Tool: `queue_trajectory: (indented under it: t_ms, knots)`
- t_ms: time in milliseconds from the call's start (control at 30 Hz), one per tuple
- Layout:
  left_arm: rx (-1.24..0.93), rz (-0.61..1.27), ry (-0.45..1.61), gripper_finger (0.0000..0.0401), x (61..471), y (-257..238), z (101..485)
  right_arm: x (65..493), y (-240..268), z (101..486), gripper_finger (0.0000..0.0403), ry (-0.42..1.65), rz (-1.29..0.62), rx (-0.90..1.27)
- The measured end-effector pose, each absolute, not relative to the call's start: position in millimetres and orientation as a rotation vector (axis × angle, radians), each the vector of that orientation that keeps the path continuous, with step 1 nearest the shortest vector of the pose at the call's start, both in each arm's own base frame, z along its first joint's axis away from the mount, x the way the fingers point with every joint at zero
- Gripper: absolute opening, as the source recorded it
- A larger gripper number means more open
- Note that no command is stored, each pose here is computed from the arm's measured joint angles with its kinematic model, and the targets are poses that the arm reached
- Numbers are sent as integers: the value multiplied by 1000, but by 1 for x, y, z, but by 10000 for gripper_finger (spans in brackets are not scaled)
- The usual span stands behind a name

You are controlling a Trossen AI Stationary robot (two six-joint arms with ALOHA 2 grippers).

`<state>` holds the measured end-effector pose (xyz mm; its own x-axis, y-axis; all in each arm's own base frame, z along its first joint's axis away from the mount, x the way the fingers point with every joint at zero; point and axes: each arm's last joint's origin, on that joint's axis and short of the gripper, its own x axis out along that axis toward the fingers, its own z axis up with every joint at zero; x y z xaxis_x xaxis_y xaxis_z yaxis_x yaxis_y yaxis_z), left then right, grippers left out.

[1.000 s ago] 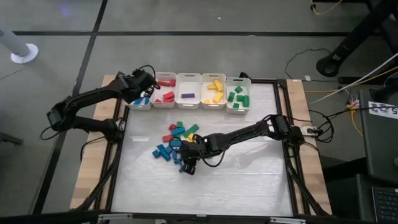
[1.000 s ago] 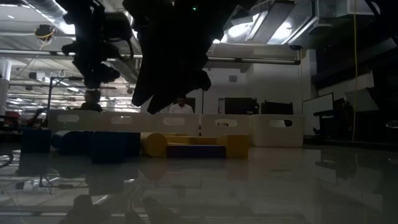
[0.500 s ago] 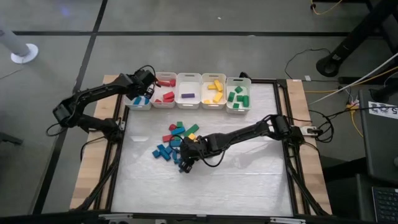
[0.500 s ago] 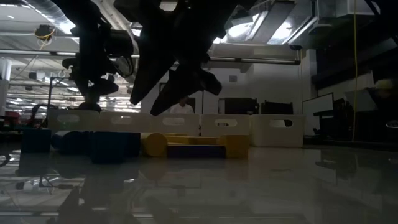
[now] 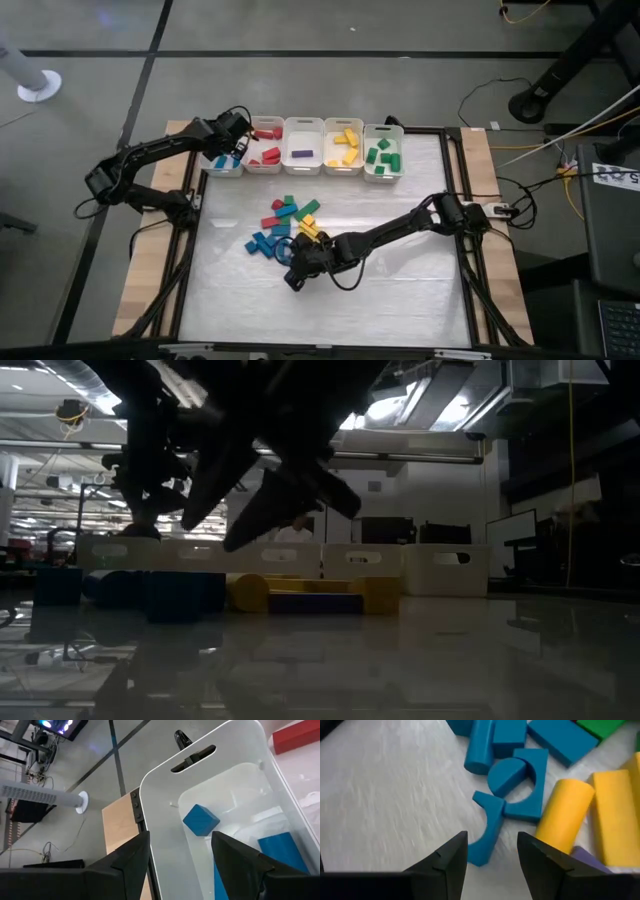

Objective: Sort blocks
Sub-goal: Put the blue block into the left white bin

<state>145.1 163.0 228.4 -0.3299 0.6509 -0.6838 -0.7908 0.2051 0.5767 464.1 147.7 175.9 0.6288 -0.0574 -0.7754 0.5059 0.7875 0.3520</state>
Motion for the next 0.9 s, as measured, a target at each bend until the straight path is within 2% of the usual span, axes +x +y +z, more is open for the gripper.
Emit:
queue_trajectory:
  t_ms: [567, 700, 900]
  knots:
    - [-185, 1440, 1223, 200, 146, 162, 228, 477, 152, 134, 170, 866, -332, 658]
    - [-186, 1438, 1225, 200, 146, 162, 228, 477, 152, 133, 131, 861, -337, 637]
    - [-184, 1433, 1229, 196, 146, 161, 228, 479, 152, 137, 31, 861, -290, 536]
